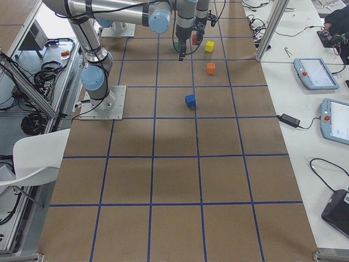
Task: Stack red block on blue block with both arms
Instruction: 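Lift the red cube with the left gripper and set it down mid-table, then open the left gripper and raise it while the right arm reaches over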
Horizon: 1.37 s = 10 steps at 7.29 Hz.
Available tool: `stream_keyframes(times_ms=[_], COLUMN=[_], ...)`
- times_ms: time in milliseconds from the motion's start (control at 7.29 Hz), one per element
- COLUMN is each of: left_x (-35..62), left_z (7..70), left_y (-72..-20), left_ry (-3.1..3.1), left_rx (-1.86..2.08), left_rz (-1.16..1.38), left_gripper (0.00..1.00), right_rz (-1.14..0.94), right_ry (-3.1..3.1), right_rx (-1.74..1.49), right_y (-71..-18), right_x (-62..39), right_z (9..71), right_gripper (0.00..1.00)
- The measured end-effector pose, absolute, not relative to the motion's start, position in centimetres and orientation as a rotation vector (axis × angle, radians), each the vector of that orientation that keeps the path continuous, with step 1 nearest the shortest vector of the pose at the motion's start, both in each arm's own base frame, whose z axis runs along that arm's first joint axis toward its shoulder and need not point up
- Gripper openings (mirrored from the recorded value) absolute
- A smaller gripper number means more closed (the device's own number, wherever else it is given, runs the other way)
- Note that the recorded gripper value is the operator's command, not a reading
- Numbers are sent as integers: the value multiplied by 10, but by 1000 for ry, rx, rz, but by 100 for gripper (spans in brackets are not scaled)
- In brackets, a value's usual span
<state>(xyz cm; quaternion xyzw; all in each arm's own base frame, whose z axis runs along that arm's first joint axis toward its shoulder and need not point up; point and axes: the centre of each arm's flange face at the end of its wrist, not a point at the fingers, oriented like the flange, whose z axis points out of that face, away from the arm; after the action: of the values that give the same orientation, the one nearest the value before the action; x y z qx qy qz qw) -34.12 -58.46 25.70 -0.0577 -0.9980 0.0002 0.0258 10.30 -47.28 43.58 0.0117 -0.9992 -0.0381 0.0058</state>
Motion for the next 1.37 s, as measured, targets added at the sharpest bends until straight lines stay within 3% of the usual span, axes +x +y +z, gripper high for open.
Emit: stream_keyframes(times_ms=[275, 412, 549, 961, 1373], left_x=[-365, -368, -368, -353, -260], left_z=[222, 208, 196, 219, 346], left_y=[-574, -572, -572, -583, -603], left_ry=[-3103, -3112, -3118, -3107, -3067], left_rx=[-130, -121, -122, -93, -211], left_rz=[-61, -92, -120, -88, -55], left_gripper=[29, 81, 100, 100, 100], right_rz=[-110, -98, -73, -71, 60], right_ry=[-3120, -3116, -3103, -3083, -3088], right_rx=[37, 29, 28, 43, 32], right_y=[-473, -474, -477, -487, -516], right_x=[104, 103, 102, 99, 104], right_z=[437, 436, 435, 425, 409], right_gripper=[100, 100, 100, 100, 100])
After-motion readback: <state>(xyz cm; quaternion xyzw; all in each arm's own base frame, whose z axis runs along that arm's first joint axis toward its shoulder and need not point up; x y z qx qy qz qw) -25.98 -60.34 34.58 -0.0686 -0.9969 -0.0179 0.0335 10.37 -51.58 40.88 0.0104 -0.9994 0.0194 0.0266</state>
